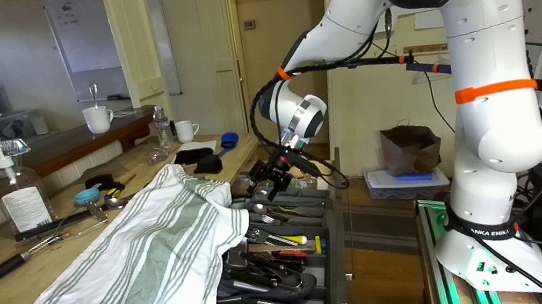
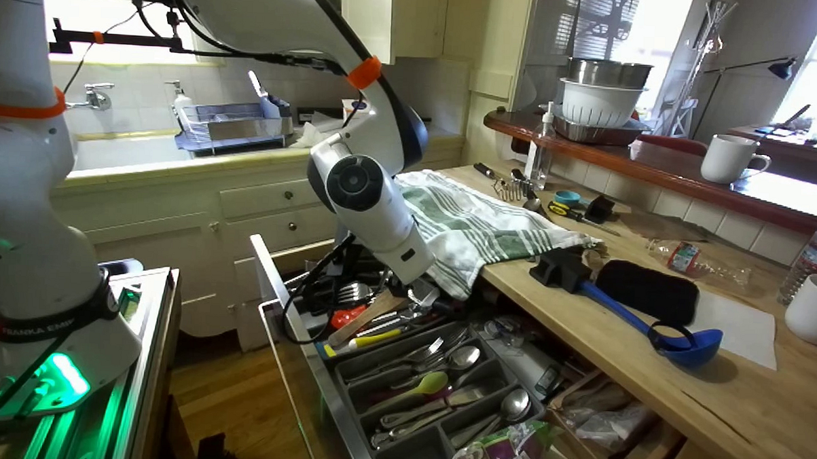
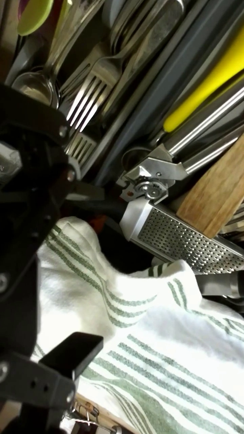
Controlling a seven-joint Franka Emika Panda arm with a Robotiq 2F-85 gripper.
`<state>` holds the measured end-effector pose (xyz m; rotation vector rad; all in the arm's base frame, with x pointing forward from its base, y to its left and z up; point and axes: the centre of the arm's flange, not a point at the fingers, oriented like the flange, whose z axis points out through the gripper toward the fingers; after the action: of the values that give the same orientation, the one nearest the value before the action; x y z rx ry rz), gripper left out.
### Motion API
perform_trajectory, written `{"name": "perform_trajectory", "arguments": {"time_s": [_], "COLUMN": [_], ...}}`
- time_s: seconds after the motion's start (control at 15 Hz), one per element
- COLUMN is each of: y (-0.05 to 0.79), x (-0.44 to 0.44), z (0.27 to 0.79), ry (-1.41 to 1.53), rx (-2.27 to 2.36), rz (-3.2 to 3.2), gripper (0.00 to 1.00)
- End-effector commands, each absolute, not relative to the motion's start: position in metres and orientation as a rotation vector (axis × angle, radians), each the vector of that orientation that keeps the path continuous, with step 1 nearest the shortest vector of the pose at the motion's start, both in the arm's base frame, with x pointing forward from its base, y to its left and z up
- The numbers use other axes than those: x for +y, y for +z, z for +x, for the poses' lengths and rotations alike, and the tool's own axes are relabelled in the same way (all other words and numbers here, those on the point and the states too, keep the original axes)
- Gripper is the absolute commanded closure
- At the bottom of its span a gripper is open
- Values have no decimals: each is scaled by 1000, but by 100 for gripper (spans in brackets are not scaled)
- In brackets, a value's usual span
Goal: Fold the towel in half and close the cabinet drawer
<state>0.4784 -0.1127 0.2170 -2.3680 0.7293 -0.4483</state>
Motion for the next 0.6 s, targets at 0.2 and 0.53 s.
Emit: {"name": "perform_trajectory", "arguments": {"time_s": [0.2,0.53], "y": [166,147], "x": [-112,-98], "z": [515,534], "ry": [-433,-382], "rx": [884,917], "rz": [-2154,-2005], "gripper": [0,32]}}
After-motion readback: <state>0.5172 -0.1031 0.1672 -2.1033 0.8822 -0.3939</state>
